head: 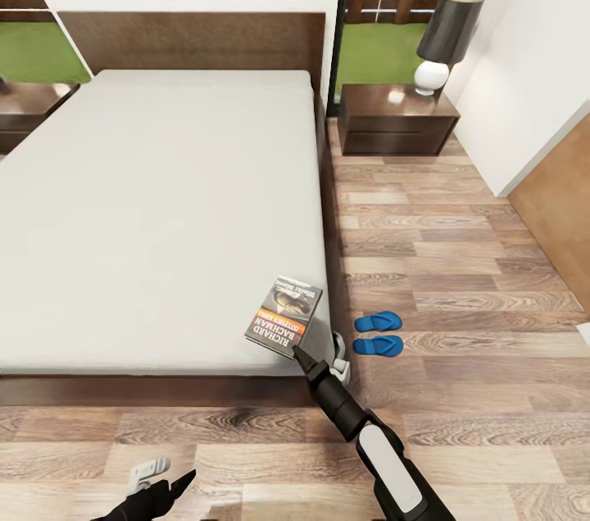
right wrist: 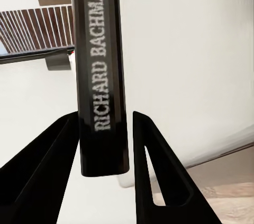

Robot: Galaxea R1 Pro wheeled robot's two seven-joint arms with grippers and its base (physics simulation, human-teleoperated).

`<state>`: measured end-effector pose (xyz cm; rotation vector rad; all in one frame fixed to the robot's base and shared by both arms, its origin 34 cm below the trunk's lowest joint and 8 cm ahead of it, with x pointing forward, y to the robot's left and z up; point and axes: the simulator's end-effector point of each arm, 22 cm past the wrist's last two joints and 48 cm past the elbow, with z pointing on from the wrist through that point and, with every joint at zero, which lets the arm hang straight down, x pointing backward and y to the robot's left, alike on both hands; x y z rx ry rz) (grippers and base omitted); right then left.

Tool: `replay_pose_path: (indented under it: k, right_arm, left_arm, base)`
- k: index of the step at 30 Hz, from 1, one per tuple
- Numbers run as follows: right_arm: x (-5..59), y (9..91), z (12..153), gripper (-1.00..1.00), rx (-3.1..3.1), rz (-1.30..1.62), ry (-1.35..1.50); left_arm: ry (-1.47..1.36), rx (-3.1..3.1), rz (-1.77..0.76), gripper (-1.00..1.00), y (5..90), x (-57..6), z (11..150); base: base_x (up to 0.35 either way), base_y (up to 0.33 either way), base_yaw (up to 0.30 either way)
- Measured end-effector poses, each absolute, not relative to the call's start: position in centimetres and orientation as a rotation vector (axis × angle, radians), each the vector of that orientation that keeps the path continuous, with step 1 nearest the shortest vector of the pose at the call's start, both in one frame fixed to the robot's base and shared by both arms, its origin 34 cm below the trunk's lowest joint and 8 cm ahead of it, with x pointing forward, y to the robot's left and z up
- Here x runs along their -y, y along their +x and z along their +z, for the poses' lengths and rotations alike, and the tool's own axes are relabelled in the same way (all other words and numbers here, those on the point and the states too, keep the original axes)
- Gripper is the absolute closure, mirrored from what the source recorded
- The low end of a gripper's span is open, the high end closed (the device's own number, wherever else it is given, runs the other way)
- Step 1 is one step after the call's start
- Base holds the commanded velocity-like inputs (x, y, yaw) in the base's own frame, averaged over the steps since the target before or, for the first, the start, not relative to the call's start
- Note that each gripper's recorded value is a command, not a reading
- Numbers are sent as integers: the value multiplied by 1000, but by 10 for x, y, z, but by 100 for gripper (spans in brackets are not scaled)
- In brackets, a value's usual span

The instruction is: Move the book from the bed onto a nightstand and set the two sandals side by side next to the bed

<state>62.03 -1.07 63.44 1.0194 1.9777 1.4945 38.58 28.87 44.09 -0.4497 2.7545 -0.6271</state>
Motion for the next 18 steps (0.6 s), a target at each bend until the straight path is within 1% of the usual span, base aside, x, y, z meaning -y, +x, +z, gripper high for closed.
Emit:
replay_pose_path:
  k: [18]
  right_arm:
    - [11, 620, 662, 100, -1979, 1494, 1020]
  left_arm:
    - [-451, -2755, -625, -100, 385, -289, 469]
  base:
    - [0, 0, 0]
